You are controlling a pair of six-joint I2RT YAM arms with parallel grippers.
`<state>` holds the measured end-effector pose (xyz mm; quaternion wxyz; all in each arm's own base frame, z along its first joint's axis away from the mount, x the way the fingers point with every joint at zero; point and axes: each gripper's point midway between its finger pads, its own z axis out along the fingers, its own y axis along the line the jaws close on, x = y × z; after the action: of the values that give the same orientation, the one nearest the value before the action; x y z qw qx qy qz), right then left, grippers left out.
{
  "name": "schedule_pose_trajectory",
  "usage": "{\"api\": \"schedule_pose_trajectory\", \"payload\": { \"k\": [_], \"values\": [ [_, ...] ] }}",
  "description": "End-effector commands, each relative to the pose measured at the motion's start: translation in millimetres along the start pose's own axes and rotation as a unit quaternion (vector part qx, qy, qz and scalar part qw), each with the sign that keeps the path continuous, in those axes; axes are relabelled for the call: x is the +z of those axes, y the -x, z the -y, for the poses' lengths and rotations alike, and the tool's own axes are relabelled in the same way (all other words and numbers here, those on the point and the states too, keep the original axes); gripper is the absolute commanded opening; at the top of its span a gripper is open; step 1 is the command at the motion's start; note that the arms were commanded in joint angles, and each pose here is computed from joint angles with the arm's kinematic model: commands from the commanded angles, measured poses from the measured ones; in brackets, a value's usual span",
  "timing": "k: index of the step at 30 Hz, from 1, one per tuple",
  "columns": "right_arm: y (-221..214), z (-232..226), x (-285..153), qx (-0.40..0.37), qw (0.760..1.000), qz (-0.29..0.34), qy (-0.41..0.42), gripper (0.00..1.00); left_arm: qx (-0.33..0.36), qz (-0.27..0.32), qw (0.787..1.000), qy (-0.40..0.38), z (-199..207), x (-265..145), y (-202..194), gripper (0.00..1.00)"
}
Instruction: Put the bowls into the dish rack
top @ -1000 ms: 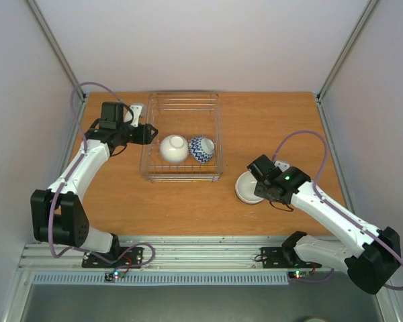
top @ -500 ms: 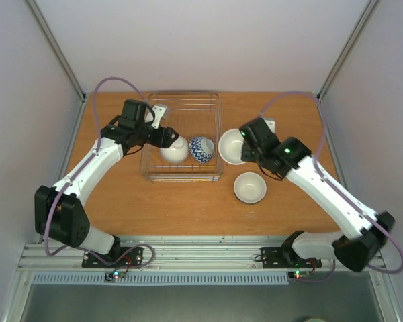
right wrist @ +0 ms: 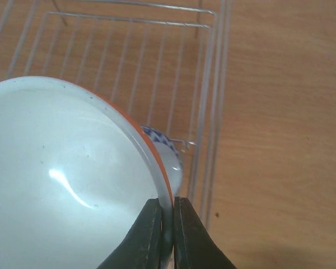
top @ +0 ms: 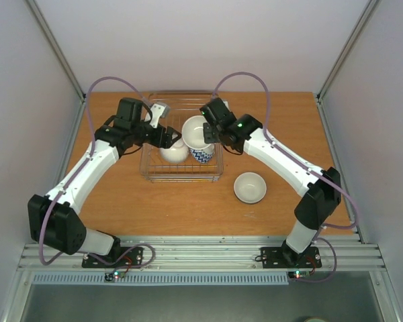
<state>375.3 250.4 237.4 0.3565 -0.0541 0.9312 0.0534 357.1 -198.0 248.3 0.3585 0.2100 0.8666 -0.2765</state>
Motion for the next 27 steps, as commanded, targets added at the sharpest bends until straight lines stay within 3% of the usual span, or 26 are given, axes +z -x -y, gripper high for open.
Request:
{"api": "schedule_pose_trajectory", "payload": {
  "k": [1, 8, 10, 13, 14, 15, 20, 22, 24, 26, 27],
  "values": [
    [26, -35, -10, -0.025, 0.998, 0.04, 0.035, 0.01, 0.003, 0.003, 1.0, -0.022, 11, 5, 4, 0.76],
    [31, -72, -20, -0.053, 0.995, 0.054, 0.061, 0.01, 0.003, -0.008, 1.0, -0.02, 8, 15, -3, 0.76],
    [30, -77, -22, -0.059, 0.995, 0.057, 0.06, 0.01, 0.004, -0.009, 1.0, -0.02, 7, 16, -4, 0.61],
    [29, -79, -22, -0.064, 0.995, 0.058, 0.058, 0.01, 0.003, -0.011, 1.0, -0.018, 6, 18, -5, 0.26],
    [28, -80, -22, -0.064, 0.995, 0.057, 0.058, 0.01, 0.004, -0.012, 1.0, -0.015, 5, 18, -6, 0.1],
    [28, -79, -21, -0.065, 0.995, 0.057, 0.056, 0.01, 0.003, -0.012, 1.0, -0.011, 3, 19, -6, 0.02],
    [25, -77, -18, -0.064, 0.995, 0.055, 0.048, 0.03, 0.008, -0.013, 1.0, -0.003, 0, 19, -7, 0.0],
    [26, -73, -21, -0.065, 0.995, 0.064, 0.047, 0.22, 0.014, -0.011, 1.0, -0.002, 0, 18, -7, 0.0],
    [27, -71, -28, -0.067, 0.993, 0.076, 0.064, 0.53, 0.028, -0.009, 1.0, -0.004, 2, 16, -7, 0.0],
    [28, -70, -42, -0.057, 0.989, 0.087, 0.11, 0.7, 0.042, -0.007, 0.999, -0.018, 6, 13, -7, 0.0],
    [27, -69, -44, -0.051, 0.986, 0.083, 0.133, 0.71, 0.048, -0.004, 0.998, -0.032, 10, 11, -7, 0.0]
  ]
}}
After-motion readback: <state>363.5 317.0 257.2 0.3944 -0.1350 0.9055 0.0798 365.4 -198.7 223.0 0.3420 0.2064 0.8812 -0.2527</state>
